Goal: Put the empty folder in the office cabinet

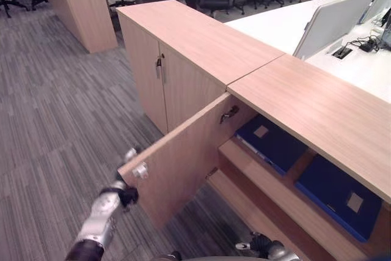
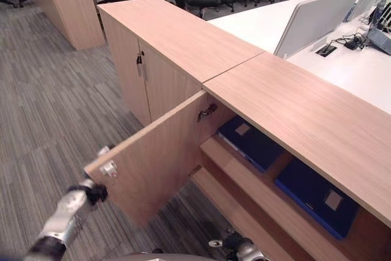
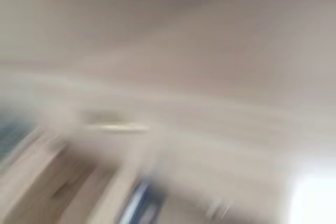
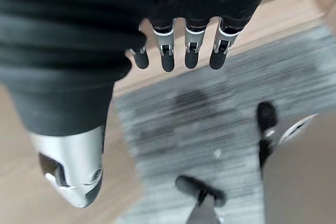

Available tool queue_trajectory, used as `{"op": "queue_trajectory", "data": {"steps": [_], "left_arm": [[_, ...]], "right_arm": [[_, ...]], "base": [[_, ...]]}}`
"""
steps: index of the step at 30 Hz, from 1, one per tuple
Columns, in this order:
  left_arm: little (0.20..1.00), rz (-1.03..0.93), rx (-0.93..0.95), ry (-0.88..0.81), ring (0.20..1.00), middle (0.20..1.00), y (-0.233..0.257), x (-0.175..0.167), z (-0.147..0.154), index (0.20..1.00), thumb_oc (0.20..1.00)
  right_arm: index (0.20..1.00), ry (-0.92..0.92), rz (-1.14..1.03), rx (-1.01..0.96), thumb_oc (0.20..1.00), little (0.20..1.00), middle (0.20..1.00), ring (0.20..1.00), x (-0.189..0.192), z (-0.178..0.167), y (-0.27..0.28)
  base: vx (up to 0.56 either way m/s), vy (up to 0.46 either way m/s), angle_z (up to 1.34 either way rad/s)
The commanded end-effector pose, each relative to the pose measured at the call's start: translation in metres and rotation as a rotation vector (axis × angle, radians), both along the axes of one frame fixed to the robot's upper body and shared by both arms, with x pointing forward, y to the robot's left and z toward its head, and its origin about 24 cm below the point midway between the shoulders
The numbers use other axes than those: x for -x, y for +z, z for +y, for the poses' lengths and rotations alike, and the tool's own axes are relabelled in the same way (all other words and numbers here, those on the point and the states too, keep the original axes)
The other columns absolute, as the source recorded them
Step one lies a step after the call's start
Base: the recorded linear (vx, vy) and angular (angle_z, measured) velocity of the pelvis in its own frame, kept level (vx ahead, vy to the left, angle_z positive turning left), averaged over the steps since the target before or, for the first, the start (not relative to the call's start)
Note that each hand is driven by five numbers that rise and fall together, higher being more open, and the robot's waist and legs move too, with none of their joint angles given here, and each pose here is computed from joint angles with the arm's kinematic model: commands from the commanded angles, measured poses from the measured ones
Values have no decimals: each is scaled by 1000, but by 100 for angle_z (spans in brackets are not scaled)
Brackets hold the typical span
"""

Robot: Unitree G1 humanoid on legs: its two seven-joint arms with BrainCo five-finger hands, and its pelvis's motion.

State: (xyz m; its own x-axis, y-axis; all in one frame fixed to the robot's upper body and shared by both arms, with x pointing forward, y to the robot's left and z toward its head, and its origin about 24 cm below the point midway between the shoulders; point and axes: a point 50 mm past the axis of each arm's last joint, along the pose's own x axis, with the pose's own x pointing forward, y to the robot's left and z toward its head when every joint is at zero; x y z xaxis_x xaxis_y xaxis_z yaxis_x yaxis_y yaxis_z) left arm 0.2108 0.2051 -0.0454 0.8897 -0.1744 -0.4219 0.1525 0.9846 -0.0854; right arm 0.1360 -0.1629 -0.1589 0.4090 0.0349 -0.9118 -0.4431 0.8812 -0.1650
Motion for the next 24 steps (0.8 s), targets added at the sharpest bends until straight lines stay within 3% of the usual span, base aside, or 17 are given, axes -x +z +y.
{"op": "queue_trajectory", "data": {"steps": [1, 7, 15, 21, 24], "left_arm": [[1000, -101, 221, -185, 1000, 1000, 22, -27, -68, 1000, 1000], [1000, 42, 186, -171, 1000, 1000, -4, 8, -45, 1000, 1000], [1000, 58, 182, -79, 1000, 1000, -9, 13, -32, 1000, 1000], [1000, 61, 167, -96, 1000, 1000, -10, 9, -41, 1000, 1000], [1000, 26, 198, -85, 1000, 1000, -3, 3, -43, 1000, 1000]], "right_arm": [[1000, 10, -30, -60, 1000, 1000, 1000, 1000, -14, 20, 4], [1000, 65, -35, -56, 1000, 1000, 1000, 1000, -26, 24, 8], [1000, -1, -55, -75, 1000, 1000, 1000, 1000, -29, 21, 10], [1000, -67, 8, -57, 1000, 1000, 1000, 1000, -13, 2, 3], [1000, -107, 142, 69, 1000, 1000, 1000, 1000, 32, -36, -8]], "base": [[-39, -10, -3], [-44, 8, -13], [-63, 46, -7], [-81, 64, -8], [-84, 47, -58]]}}
